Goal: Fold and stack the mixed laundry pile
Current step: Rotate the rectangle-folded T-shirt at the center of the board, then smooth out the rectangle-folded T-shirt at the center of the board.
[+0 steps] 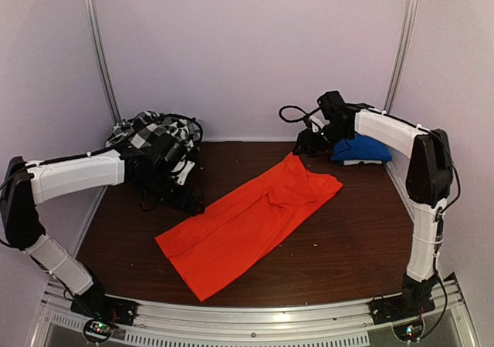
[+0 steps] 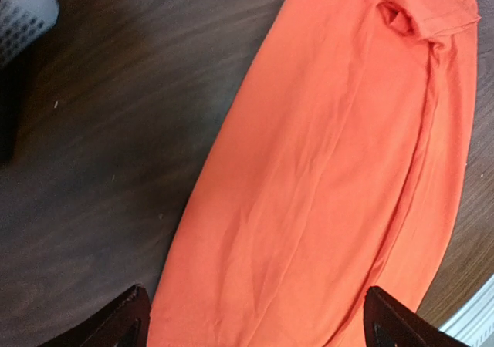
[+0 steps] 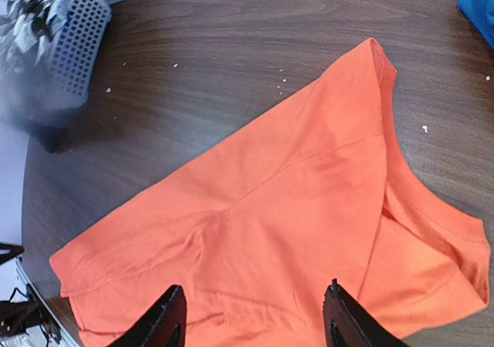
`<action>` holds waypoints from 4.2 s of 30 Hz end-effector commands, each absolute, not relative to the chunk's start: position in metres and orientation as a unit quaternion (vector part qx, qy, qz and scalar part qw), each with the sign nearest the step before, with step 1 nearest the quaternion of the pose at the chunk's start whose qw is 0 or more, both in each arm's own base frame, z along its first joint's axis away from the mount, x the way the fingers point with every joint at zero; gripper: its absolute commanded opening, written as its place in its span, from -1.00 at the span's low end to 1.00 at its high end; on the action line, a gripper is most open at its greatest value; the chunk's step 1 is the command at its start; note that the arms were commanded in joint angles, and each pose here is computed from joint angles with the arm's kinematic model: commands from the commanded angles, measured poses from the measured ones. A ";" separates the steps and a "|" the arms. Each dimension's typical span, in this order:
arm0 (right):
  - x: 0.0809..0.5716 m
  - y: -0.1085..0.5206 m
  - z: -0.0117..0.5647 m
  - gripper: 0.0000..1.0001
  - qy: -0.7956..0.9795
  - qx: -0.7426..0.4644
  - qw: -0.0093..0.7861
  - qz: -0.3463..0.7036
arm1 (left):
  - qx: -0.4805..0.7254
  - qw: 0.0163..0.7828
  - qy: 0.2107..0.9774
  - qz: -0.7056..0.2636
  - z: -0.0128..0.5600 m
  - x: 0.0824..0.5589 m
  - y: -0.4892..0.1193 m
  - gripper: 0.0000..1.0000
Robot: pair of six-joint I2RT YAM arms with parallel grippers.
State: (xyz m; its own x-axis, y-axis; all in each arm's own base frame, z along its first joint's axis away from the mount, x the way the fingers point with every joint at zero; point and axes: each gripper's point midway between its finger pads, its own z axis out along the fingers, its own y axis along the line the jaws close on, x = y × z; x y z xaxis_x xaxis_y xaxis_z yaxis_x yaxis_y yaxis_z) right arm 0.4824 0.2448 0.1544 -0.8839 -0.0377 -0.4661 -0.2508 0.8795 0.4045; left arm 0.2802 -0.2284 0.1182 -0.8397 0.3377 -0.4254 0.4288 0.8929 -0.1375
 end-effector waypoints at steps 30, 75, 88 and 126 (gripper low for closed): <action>0.555 0.280 0.027 -0.32 0.954 -0.125 0.209 0.177 | 0.466 0.048 0.861 -0.197 0.032 0.163 -0.401 0.63; 0.383 0.306 0.069 -0.37 0.977 -0.027 0.166 0.130 | 0.241 0.260 0.884 -0.305 0.149 0.239 -0.334 0.49; 0.397 0.298 0.046 -0.39 0.984 -0.040 0.158 0.073 | 0.230 0.259 0.891 -0.293 0.148 0.228 -0.314 0.50; 0.392 0.299 0.053 -0.52 0.982 -0.030 0.166 0.078 | 0.225 0.249 0.897 -0.287 0.140 0.224 -0.308 0.52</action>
State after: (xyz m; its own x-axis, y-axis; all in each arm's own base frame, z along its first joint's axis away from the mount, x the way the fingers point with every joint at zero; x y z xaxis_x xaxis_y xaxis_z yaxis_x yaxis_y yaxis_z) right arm 0.3892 0.3048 0.0414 -0.9529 -0.0331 -0.3016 -0.0871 0.9820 0.1674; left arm 0.2219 -0.3060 0.1361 -0.7803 0.2780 -0.5602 0.5455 0.7406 -0.3923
